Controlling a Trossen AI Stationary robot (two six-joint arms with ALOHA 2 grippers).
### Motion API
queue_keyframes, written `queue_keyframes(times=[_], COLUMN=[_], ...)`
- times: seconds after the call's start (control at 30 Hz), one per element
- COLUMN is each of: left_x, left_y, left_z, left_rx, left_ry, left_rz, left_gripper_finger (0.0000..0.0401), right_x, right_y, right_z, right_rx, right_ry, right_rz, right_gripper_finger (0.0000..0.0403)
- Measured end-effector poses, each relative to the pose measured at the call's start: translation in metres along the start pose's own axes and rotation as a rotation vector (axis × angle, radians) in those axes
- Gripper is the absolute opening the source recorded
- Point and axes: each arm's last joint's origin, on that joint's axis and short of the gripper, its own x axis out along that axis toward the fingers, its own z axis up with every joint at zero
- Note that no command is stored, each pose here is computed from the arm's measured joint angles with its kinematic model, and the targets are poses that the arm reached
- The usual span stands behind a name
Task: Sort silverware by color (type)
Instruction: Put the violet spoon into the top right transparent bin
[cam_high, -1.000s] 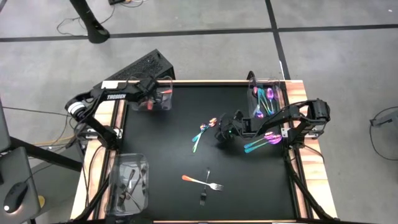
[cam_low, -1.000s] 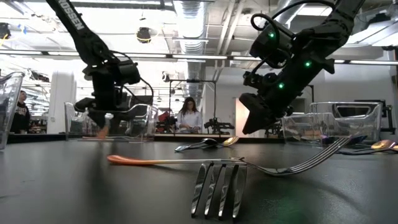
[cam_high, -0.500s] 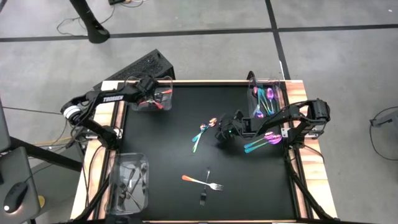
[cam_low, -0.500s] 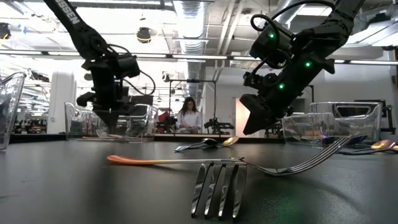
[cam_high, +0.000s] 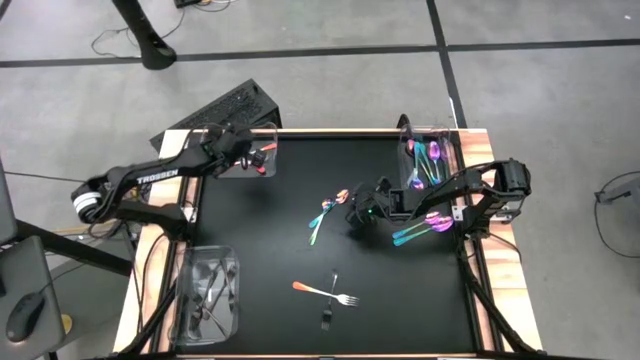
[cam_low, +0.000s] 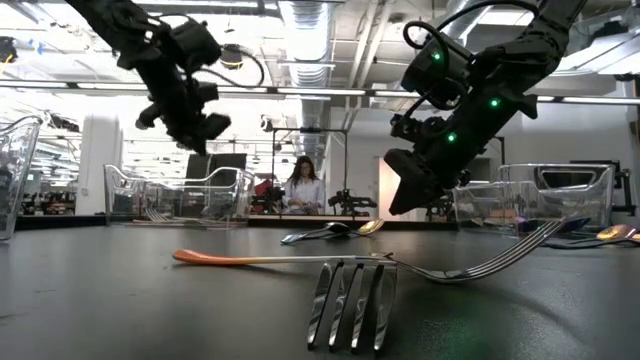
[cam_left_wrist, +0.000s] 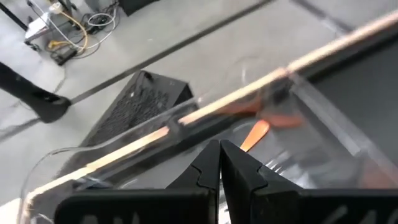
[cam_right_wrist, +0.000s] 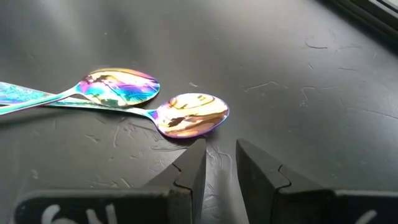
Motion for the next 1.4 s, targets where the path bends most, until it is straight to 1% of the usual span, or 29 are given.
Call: queue_keyframes(times=[0.1,0.2,0.27,0.33,0.4,0.5,0.57,0.63,0.73,0.8,0.9,1.0,1.1,1.23,1.3,1.4], left_x=[-0.006,-0.006,-0.008,-0.011,-0.016,-0.03,-0.042,-0.054,-0.071,-0.082,-0.091,-0.091,-0.086,-0.079,-0.078,-0.079], left_y=[-0.002,-0.003,-0.007,-0.013,-0.023,-0.04,-0.054,-0.066,-0.08,-0.087,-0.095,-0.098,-0.098,-0.097,-0.098,-0.099], left_z=[0.002,0.0,-0.001,-0.002,-0.002,-0.003,-0.005,-0.008,-0.015,-0.022,-0.04,-0.064,-0.084,-0.099,-0.102,-0.102], left_rx=[-0.053,-0.043,-0.032,-0.019,0.019,0.097,0.136,0.17,0.209,0.214,0.224,0.22,0.174,0.082,0.058,0.036], left_ry=[-0.024,-0.01,0.0,0.01,0.003,-0.03,-0.069,-0.106,-0.147,-0.153,-0.128,-0.083,-0.069,-0.094,-0.111,-0.135], left_rz=[-0.021,-0.037,-0.089,-0.169,-0.287,-0.459,-0.53,-0.567,-0.573,-0.58,-0.615,-0.627,-0.609,-0.625,-0.659,-0.687], left_gripper_finger=[0.0001,0.0007,0.0015,0.0027,0.0038,0.005,0.0054,0.0055,0.0055,0.0055,0.0055,0.0055,0.0055,0.0055,0.0055,0.006], right_x=[-0.001,-0.004,-0.006,-0.007,-0.008,-0.006,-0.004,-0.001,0.006,0.011,0.018,0.024,0.028,0.035,0.037,0.042], right_y=[0.002,0.007,0.01,0.012,0.014,0.017,0.016,0.01,-0.004,-0.016,-0.034,-0.051,-0.062,-0.062,-0.06,-0.054], right_z=[-0.001,-0.003,-0.004,-0.005,-0.001,0.013,0.024,0.034,0.046,0.052,0.054,0.052,0.049,0.045,0.041,0.038], right_rx=[0.0,-0.015,-0.042,-0.08,-0.137,-0.221,-0.248,-0.224,-0.125,-0.054,0.021,0.092,0.138,0.153,0.147,0.136], right_ry=[-0.001,-0.001,-0.002,-0.004,-0.009,-0.002,-0.004,0.0,0.038,0.063,0.131,0.194,0.221,0.245,0.276,0.278], right_rz=[0.006,0.022,0.032,0.04,0.057,0.184,0.263,0.274,0.222,0.188,0.215,0.24,0.258,0.309,0.341,0.36], right_gripper_finger=[0.0109,0.0109,0.0109,0.0109,0.0109,0.0109,0.0109,0.0109,0.0109,0.0109,0.0119,0.0148,0.019,0.0235,0.0242,0.024])
